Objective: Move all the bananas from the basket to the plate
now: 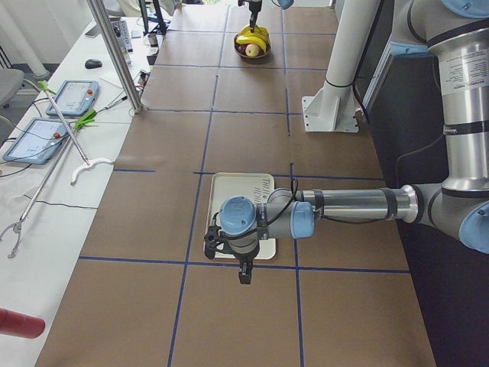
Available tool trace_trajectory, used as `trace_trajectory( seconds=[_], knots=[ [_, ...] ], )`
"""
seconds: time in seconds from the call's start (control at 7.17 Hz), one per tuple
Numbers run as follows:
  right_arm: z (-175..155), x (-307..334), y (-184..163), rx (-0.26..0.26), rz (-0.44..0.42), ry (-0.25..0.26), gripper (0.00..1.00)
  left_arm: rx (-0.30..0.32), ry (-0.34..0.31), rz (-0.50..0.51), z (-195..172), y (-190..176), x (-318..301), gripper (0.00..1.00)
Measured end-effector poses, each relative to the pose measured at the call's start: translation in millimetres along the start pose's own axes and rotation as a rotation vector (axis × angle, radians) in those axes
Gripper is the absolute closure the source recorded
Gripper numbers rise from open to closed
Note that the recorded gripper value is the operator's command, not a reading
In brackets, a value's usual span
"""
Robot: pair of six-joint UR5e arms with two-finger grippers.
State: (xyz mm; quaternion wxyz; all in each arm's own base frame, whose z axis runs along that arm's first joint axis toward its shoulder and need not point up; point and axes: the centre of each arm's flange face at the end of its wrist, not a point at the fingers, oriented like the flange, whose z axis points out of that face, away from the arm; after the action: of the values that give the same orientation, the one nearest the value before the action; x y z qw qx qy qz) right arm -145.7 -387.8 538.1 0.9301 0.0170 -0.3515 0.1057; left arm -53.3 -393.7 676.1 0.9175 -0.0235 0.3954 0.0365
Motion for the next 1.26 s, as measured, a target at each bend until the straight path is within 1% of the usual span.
trace_trajectory(
  seconds=[0.28, 0.42, 0.56, 0.7, 0.84, 0.98, 1.26],
  knots=[
    [-26.3, -10.6, 1.9, 0.028, -0.047, -0.039, 0.99, 0.003, 0.001, 0.003, -1.3, -1.5, 1.4, 0.00],
    [-45.5, -18.5, 2.3, 0.039, -0.063, -0.079, 0.99, 0.006, 0.003, 0.008, -2.5, -2.5, 2.9, 0.00],
    [-64.5, -26.7, 1.9, 0.038, -0.085, -0.132, 1.00, 0.009, 0.004, 0.016, -4.3, -3.5, 5.8, 0.00],
    [-78.1, -39.9, -1.4, 0.039, -0.119, -0.179, 1.00, 0.013, 0.004, 0.027, -6.1, -5.3, 10.7, 0.00],
    [-84.5, -61.0, -5.6, 0.042, -0.161, -0.215, 1.00, 0.024, 0.004, 0.044, -10.3, -10.2, 18.6, 0.00],
    [-87.8, -90.5, -8.5, 0.044, -0.211, -0.252, 0.99, 0.055, 0.003, 0.079, -21.4, -20.1, 31.6, 0.00],
    [-83.6, -160.6, -6.7, 0.029, -0.312, -0.320, 1.00, 0.148, -0.004, 0.182, -49.4, -50.6, 61.6, 0.00]
  ],
)
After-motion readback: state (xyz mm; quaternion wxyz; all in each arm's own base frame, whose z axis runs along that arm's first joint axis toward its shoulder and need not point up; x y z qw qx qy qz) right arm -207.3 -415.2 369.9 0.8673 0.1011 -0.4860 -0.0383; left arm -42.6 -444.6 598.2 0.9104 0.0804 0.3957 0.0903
